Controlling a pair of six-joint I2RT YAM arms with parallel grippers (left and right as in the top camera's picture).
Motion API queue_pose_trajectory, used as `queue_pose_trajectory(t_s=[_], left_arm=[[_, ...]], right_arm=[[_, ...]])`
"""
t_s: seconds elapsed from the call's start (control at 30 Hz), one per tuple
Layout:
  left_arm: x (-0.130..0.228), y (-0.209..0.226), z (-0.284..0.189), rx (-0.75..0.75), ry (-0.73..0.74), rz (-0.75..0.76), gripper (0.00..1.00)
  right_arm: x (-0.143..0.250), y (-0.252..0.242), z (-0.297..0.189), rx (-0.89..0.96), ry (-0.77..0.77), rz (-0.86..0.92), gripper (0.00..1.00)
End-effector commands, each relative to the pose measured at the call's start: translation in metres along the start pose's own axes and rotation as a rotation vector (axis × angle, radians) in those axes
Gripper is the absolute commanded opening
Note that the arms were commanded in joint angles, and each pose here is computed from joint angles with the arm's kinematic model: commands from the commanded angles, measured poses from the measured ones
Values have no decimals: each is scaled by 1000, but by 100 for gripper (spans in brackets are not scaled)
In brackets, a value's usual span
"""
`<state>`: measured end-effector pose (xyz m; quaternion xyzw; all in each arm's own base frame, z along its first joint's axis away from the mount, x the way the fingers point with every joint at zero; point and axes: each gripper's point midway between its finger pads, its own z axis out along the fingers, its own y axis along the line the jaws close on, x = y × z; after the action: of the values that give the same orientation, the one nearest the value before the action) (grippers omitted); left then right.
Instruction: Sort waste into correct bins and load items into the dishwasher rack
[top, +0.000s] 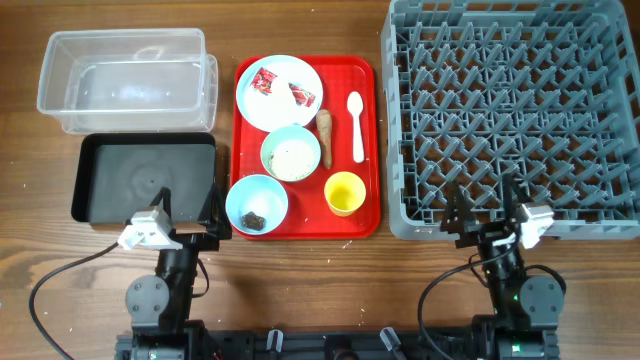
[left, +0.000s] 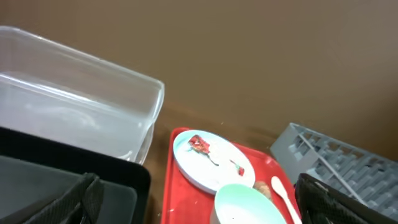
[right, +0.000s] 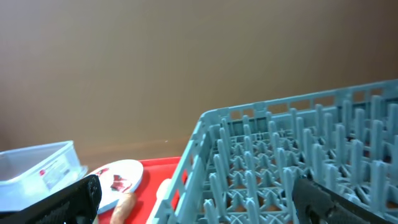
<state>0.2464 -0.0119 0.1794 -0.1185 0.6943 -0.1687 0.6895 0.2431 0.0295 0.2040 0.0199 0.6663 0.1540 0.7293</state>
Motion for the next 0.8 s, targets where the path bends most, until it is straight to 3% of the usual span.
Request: queue_pose_trajectory(t_s=[0.0,0.13,0.3,0.47,0.57,0.77], left_arm=[[-40,-20,-8,51,-81,29,100],[-70,-34,-9,64,-102,30,100],[-101,-51,9,52,-15,25,100],[-126,-70,65,45,195,57,100],[-132,-71,100,11,315,40,100],[-101,-89,169,69,575,129,100]], right_arm=[[-31,17,-3,-62,-57,-57,100],[-61,24,-2,-65,-85,-125,100],[-103,35,15,-67,-24,-191,100],[-127,43,49,-94,130,-204,100],[-129,42,65,-82,253,-171,100],[-110,32,88,-48,475,-111,100]])
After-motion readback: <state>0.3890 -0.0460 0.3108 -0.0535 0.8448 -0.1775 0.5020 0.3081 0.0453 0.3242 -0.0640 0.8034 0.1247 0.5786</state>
